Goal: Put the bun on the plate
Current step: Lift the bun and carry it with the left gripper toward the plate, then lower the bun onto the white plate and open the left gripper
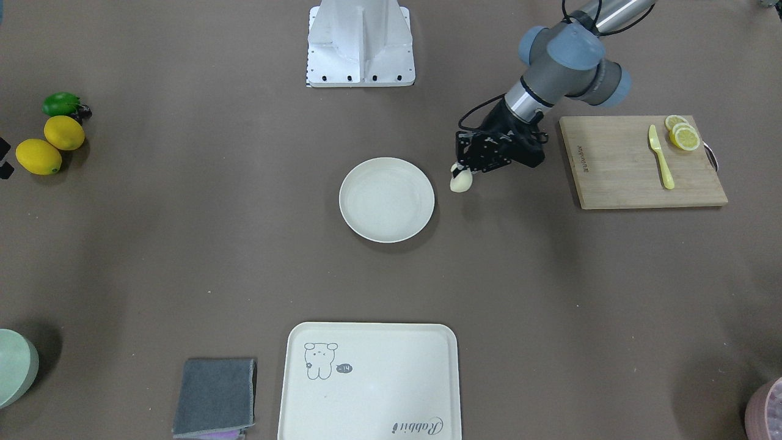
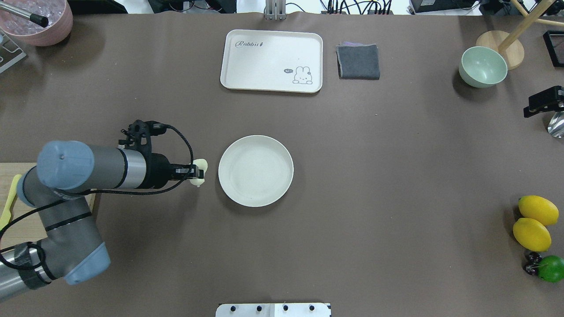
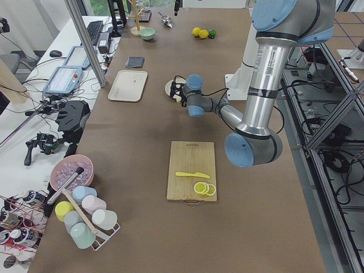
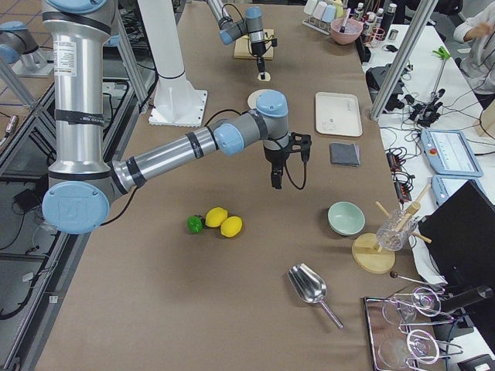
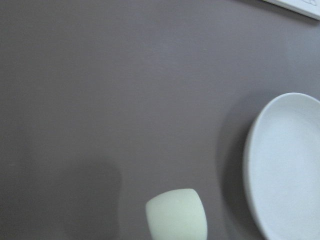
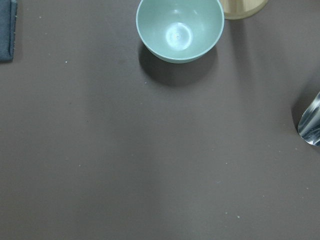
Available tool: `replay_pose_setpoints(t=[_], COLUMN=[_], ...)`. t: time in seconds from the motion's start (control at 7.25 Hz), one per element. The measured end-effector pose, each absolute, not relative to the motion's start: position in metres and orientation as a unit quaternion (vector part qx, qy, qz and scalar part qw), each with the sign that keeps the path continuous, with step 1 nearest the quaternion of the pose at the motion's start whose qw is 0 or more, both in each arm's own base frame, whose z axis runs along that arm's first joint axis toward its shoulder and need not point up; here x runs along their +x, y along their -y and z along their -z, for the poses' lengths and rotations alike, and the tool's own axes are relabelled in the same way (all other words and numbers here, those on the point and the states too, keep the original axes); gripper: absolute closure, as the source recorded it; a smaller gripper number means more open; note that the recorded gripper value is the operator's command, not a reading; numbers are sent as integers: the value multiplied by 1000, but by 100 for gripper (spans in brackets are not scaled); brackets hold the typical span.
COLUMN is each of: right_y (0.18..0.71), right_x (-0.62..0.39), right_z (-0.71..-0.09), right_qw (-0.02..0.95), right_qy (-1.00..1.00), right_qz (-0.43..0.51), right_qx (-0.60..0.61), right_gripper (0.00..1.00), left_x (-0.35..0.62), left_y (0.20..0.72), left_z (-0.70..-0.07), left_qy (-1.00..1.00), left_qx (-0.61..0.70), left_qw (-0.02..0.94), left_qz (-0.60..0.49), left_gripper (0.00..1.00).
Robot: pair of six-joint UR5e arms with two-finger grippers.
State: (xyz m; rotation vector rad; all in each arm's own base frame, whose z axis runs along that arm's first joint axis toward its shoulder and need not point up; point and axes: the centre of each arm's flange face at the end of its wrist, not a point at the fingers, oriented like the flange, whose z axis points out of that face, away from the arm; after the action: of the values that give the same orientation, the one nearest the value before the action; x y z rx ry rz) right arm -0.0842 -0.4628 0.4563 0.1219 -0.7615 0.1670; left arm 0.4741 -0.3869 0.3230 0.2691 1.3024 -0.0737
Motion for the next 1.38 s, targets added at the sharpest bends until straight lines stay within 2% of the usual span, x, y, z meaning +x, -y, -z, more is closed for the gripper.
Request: replay_pose_setpoints(t=[0.14, 0.28, 0.41, 0.55, 0.83, 1.24, 1.38], right_y=[462, 461, 461, 459, 456, 453, 453], right_x=[-77, -73, -70, -67, -60, -53, -52], right_z=[-464, -469, -472, -476, -484, -488, -489], right_qw=[924, 925, 925, 927, 928, 926, 926], right_qy=[368, 367, 366, 364, 363, 368, 368], right_qz=[-83, -84, -83, -74, -61, -61, -62], right_qx=[57, 55, 54, 55, 57, 54, 54], right_gripper=[0, 0, 0, 0, 0, 0, 0], left_x=[513, 548, 570, 581, 583, 573, 570], left_y=[376, 369, 367, 368, 374, 389, 395], left_z=[-292, -268, -254, -250, -251, -252, -252], left_qy=[-607, -607, -605, -603, -598, -595, -593], left_qx=[126, 129, 131, 133, 139, 150, 153], left_qw=[783, 783, 783, 784, 786, 786, 786], left_qz=[41, 50, 58, 61, 67, 78, 81], left_gripper=[94, 80, 54, 38, 27, 17, 16])
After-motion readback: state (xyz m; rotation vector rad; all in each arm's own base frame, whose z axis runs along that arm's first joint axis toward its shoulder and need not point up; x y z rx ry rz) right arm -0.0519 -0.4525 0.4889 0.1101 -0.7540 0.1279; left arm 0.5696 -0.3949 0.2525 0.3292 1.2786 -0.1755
